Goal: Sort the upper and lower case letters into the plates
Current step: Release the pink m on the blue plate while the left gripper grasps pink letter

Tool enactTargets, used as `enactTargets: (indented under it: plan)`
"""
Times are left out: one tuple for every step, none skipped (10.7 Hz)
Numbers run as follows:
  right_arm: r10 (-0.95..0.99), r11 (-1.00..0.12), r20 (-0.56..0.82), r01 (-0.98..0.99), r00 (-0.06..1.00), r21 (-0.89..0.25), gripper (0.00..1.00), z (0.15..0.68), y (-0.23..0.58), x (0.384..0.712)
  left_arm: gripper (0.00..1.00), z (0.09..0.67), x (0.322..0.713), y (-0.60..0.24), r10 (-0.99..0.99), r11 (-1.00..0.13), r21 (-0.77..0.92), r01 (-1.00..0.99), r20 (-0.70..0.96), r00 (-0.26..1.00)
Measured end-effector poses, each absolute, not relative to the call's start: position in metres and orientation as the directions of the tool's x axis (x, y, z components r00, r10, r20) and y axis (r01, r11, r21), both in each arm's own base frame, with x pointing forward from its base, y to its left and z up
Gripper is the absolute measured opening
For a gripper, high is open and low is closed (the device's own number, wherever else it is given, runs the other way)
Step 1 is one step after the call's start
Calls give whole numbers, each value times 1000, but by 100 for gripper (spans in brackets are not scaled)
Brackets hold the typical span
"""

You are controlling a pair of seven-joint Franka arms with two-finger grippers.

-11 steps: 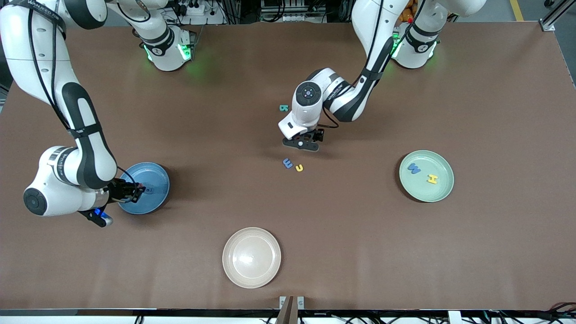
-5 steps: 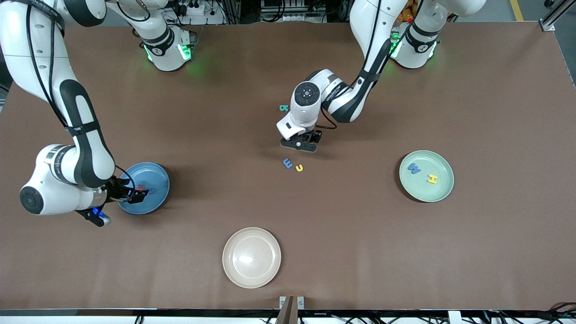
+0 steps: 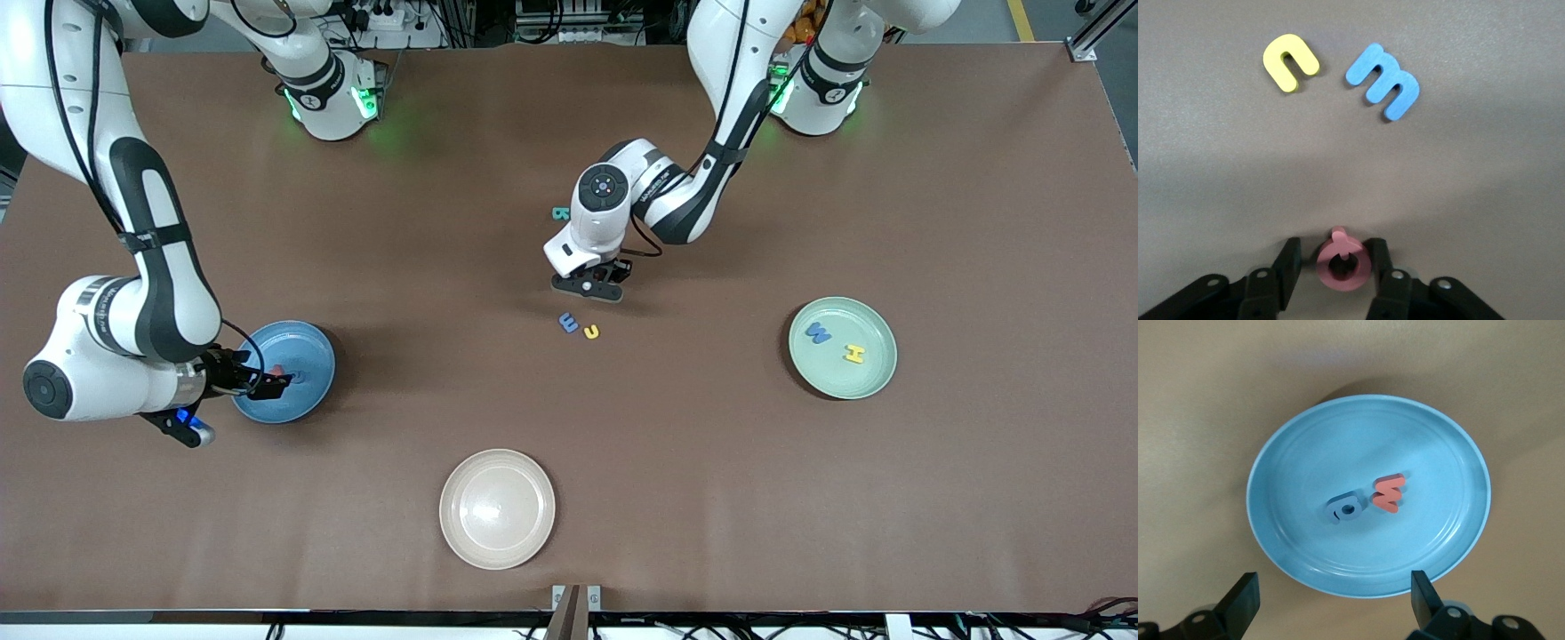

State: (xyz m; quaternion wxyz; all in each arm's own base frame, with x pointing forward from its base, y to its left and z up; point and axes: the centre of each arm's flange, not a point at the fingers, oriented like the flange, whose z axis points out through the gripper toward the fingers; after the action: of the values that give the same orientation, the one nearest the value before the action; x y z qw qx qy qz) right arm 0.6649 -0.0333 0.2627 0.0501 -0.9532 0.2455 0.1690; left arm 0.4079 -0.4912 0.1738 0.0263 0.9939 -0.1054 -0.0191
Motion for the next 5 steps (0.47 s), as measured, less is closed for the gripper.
enactTargets:
  plan:
    - [-450,-875,-340,-484,826,-16,100,270,-33,666,36,174,408,-492,-211,-976,58,-209,-31,977]
    - [-448,-876,-333,-481,830,-20,100,278,-32,667,36,175,409,-493,-211,-976,59,-209,-29,977]
    - [-444,-879,-327,-476,834,-24,100,286,-29,667,36,178,413,-492,-201,-978,64,-199,-20,979]
    - [-440,-881,-321,-473,838,-27,100,292,-25,668,36,188,426,-489,-181,-981,76,-181,-1,983]
    - [-442,-880,-318,-474,839,-27,100,297,-22,668,36,208,446,-480,-150,-984,95,-152,26,988]
